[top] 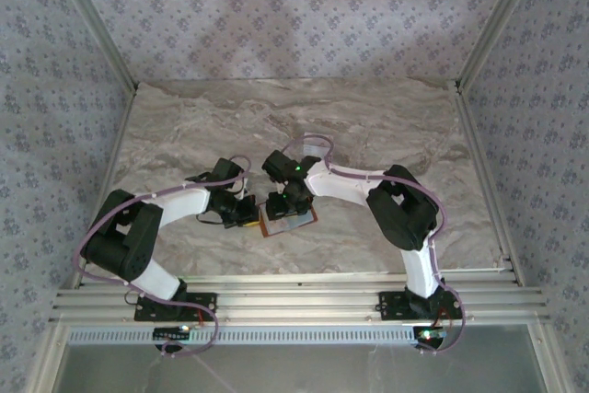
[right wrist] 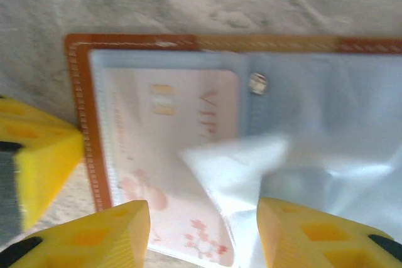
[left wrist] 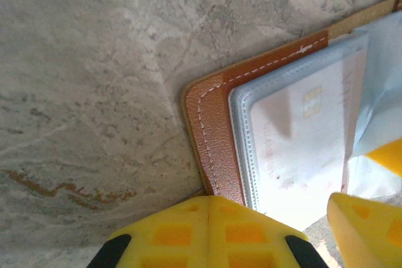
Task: Take the credit cards out of the card holder
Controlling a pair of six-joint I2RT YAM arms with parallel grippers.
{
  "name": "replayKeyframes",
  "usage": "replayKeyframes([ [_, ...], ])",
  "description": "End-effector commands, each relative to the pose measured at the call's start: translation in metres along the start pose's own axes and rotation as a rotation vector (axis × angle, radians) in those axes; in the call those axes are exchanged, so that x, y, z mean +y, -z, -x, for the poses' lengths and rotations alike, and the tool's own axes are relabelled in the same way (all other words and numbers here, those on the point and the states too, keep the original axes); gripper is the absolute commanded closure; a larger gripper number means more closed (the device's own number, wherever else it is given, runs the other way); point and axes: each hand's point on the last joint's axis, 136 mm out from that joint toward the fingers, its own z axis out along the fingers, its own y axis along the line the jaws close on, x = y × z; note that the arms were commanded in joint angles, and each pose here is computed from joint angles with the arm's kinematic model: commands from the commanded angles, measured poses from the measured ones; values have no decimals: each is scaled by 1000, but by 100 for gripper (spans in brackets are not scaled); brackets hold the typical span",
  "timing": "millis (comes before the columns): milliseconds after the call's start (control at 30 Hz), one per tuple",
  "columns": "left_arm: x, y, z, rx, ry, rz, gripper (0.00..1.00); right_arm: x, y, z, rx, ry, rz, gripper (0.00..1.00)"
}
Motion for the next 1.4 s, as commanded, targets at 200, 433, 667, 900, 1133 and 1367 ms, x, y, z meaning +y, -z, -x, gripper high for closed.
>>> replayKeyframes([
  [200, 18, 0, -14, 59, 21, 83, 99, -40, 26, -6, 5, 18, -231, 44],
  [433, 17, 1, -11, 61, 14, 90, 99, -57, 32, -5, 1, -3, -284, 44],
  [667, 13, 8, -7, 47, 5, 93, 99, -75, 22, -13, 45, -52, -269, 50],
  [900, 3, 18, -1, 27, -5, 87, 98, -74, 17, -21, 58, -65, -217, 63],
  [1133, -10, 25, 2, 15, -21, 78, 97, -59, 18, -34, 63, -100, -113, 73],
  [1367, -22, 22, 3, 11, -23, 67, 92, -61, 38, -34, 19, -118, -113, 73],
])
